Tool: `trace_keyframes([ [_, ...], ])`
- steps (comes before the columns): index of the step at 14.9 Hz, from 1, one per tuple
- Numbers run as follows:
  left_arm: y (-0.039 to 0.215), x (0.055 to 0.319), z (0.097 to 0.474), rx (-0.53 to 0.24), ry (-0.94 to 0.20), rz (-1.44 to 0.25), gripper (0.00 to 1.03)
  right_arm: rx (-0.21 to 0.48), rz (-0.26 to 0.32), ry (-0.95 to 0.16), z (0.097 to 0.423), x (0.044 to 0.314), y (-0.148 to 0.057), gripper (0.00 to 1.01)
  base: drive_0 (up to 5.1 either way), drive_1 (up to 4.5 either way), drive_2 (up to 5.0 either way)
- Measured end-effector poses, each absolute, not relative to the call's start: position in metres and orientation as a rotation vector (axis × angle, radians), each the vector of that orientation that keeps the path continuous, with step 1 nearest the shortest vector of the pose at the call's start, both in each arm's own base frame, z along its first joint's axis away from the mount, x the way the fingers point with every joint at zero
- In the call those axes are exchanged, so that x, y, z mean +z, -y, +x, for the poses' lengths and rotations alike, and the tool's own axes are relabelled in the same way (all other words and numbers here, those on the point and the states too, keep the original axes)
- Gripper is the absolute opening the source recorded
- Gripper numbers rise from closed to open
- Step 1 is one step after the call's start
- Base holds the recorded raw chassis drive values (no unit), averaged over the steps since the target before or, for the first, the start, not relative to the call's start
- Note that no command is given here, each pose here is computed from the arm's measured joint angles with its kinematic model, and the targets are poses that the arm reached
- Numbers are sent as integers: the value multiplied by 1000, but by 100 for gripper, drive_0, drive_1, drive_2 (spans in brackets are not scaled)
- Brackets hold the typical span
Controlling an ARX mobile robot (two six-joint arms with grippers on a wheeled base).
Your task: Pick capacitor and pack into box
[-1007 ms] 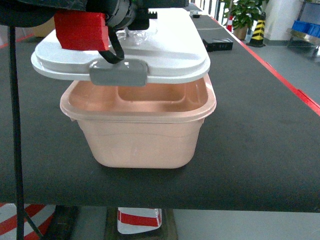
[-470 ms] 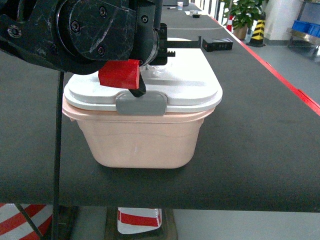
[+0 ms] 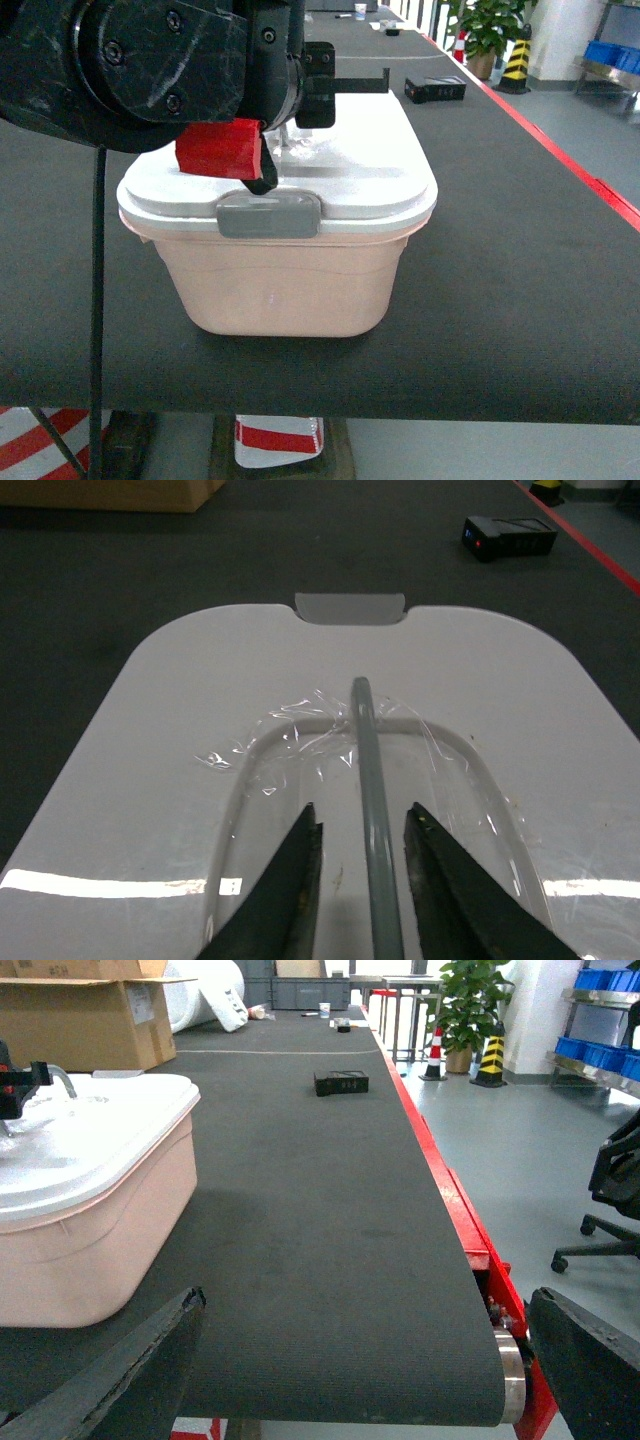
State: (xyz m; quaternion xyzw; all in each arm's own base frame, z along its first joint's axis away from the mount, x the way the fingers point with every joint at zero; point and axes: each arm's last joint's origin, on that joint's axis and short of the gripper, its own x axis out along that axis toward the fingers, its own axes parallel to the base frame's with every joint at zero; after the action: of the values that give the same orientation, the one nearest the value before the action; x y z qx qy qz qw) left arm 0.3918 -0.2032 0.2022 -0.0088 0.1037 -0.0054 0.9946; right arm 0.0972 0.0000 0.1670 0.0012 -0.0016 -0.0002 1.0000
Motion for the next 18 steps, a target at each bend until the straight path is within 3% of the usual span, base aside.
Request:
trace_keyframes([
  [6,200,215,389,-18,-166,-36,53,0,2,3,97,167,0,98,0,0,0],
  [9,196,253,380,-32,-59,-67,85,0,2,3,97,167,0,98,0,0,0],
  [10,191,276,371,-33,3,-78,98,0,2,3,97,167,0,98,0,0,0],
  [13,170,325,337,-25,146,-94,98,0,2,3,97,167,0,98,0,0,0],
  [15,166,329,331,-22,155,-93,98,0,2,3,97,167,0,98,0,0,0],
  [18,138,338,285,-5,195,-45,98,0,2,3,97,167,0,98,0,0,0],
])
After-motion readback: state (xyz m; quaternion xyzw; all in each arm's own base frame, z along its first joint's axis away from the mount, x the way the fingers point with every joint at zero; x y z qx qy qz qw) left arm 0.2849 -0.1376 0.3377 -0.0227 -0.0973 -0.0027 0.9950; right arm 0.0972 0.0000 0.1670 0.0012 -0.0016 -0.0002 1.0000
